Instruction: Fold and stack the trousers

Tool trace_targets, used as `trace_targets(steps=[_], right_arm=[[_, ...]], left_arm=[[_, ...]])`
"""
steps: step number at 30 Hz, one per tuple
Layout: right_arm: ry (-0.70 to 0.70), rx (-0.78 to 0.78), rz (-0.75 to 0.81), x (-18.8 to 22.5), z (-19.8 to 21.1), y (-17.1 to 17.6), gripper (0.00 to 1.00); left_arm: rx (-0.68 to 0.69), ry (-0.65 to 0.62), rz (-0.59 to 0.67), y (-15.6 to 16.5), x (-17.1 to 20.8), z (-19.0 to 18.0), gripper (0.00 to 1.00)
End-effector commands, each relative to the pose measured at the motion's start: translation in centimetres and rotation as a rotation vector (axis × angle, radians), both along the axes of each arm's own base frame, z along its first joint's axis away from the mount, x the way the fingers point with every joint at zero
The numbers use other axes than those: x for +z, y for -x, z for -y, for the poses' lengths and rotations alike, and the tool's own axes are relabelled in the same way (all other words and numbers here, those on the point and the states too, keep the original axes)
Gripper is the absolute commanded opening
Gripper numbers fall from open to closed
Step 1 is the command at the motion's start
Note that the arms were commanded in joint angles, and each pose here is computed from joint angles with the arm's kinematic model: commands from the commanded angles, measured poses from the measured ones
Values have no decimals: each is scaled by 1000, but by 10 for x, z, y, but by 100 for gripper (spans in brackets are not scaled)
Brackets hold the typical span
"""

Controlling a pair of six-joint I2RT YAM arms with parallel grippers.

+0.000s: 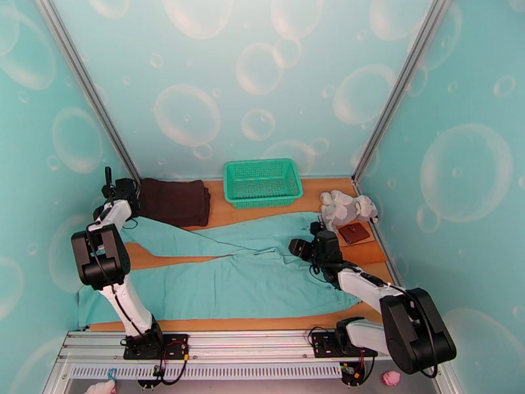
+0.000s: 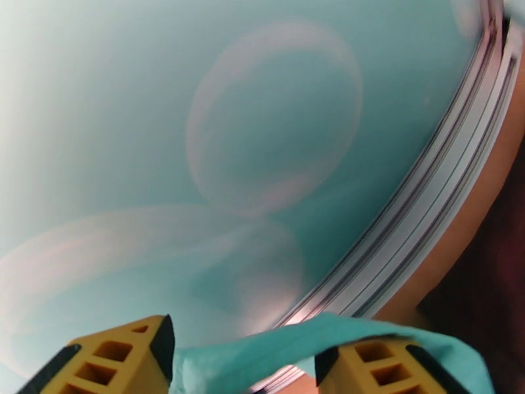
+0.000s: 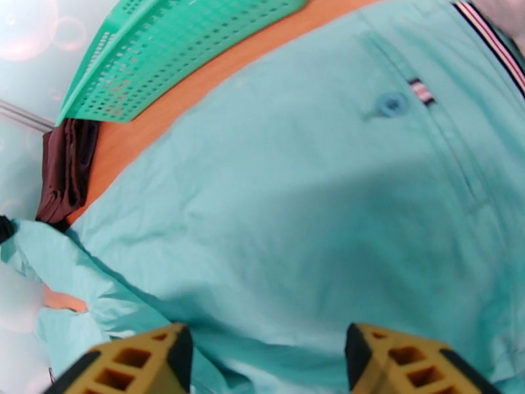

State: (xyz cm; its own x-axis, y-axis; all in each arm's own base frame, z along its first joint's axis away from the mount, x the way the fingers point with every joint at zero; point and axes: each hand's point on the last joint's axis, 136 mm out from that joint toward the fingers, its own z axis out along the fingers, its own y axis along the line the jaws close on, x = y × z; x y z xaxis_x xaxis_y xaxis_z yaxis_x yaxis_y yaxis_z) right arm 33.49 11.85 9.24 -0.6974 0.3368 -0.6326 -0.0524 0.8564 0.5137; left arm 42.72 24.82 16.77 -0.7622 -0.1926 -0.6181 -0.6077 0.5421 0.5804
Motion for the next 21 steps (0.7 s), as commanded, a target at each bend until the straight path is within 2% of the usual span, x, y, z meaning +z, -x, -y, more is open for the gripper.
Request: trace_targets(steps=[1,4,7,9,13,15,19,21], right_arm=[[81,48,74,27,-12,-14,67],[84,66,120,40,-23,-23,68],[82,111,101,36,-36,-36,69],[98,150,59,24,-45,-47,69],[100,185,-43,-6,-59,-66,68],[96,194,-60,-16,-65,-70,68],[121,193,-82,-30,-71,-80,68],[121,189,-94,-37,-74,-85,68]], left_arm=[[-114,72,307,-15,66,33,63],[-138,157,394,-1,88,58,64],[-174,264,435,14,78,79,64],[-203,340,413,21,64,103,64],[-317,550,346,41,13,179,64],[-359,630,269,63,-22,210,64],[-330,690,138,108,-81,232,63],[-313,690,125,110,-88,235,63]])
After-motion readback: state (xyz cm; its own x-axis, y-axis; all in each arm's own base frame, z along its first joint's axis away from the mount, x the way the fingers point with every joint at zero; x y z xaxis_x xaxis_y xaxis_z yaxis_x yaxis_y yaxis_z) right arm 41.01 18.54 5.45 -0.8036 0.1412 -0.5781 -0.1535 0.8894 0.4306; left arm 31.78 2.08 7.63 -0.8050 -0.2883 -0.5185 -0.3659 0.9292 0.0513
